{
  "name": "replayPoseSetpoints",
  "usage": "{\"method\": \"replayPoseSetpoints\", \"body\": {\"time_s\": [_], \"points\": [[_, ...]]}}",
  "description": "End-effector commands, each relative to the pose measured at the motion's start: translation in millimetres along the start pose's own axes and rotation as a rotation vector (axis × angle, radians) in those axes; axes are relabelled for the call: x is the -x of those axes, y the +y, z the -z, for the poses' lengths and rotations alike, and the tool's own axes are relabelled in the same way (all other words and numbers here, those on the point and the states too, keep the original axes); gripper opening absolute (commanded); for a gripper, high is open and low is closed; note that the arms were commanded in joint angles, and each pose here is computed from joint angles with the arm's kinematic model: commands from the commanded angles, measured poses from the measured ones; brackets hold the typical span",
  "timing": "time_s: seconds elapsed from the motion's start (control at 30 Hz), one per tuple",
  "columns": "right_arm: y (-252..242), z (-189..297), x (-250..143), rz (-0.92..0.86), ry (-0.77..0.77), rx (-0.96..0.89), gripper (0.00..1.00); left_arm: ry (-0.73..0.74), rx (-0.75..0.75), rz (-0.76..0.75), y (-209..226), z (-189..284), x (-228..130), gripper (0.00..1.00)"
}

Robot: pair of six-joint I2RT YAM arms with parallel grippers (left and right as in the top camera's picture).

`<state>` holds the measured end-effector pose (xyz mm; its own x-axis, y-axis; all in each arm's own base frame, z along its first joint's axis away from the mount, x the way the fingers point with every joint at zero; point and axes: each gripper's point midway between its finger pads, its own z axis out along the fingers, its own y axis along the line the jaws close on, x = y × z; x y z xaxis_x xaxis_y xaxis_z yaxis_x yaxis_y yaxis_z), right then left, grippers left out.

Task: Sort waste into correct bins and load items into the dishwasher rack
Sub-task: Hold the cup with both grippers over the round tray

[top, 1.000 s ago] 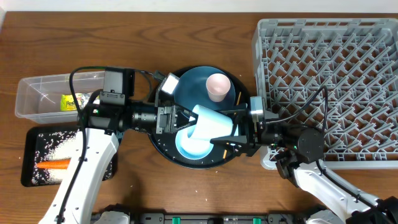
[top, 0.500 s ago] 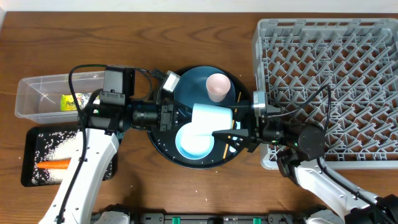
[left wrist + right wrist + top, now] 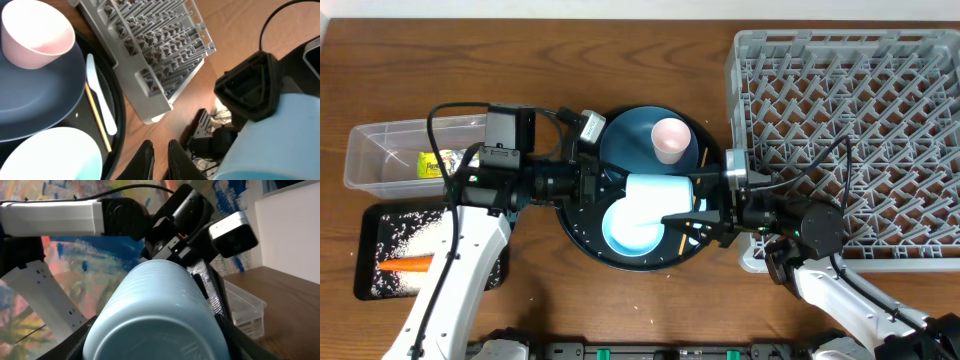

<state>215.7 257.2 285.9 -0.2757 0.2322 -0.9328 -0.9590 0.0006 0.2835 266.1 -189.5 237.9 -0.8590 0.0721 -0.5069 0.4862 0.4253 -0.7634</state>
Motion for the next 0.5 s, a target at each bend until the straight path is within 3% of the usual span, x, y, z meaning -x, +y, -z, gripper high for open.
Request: {"method": "replayPoseSetpoints", "body": {"time_s": [0.0,0.13,0.47], "points": [[3,-2,6,0.014,-0.003,0.014,0.34,0.002,-0.141,-0.001,-24,3,2,0.12],[2,-2,7,0.018,-0.004,0.011,0.29,0.005,-0.242,0.000,-41,6,4,0.10],[-1,-1,5,0.010,0.003,0.004,0.29,0.040,-0.432,0.028,-73,17,1,0.10]]}}
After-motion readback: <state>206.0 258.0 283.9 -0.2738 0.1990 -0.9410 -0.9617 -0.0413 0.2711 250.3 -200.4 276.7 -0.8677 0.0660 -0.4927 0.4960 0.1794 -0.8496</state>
